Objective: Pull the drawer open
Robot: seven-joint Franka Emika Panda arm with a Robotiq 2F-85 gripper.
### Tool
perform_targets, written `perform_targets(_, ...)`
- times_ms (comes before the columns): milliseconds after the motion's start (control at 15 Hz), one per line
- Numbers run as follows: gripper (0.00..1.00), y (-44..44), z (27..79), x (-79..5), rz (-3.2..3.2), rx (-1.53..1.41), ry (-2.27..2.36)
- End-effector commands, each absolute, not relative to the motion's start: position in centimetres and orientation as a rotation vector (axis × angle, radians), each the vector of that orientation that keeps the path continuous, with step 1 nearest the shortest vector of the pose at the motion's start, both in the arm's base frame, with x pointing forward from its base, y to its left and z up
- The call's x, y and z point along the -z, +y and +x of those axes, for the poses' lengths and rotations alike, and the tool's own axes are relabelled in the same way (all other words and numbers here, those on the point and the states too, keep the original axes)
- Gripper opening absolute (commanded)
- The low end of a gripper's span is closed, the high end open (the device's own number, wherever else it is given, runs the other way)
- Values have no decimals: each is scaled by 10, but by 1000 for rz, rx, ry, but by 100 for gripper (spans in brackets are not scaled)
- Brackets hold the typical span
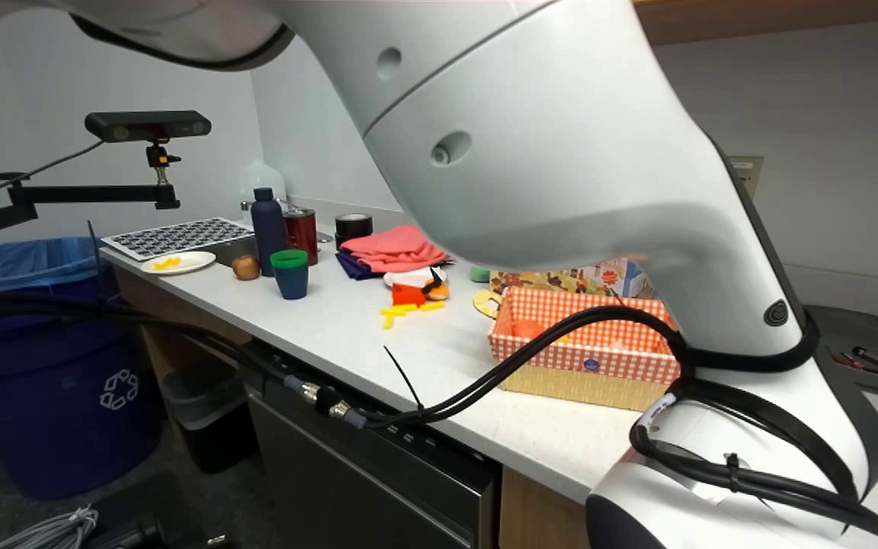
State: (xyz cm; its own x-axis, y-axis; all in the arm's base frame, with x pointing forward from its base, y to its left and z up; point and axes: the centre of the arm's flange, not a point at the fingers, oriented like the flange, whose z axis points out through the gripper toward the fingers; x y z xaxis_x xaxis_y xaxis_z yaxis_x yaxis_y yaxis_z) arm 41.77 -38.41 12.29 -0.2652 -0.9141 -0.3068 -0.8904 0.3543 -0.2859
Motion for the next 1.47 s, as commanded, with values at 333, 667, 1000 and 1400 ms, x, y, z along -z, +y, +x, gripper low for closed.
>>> perform_targets(333, 99, -394, 391, -92, -1610, 30, 2271)
perform_targets(667, 100, -417, 359, -90, -1612, 64, 2344)
perform_targets(1000, 100, -435, 325, -104, -1610, 103, 2405)
perform_targets(1400, 100, -446, 335, -157, -1709, 174, 2313)
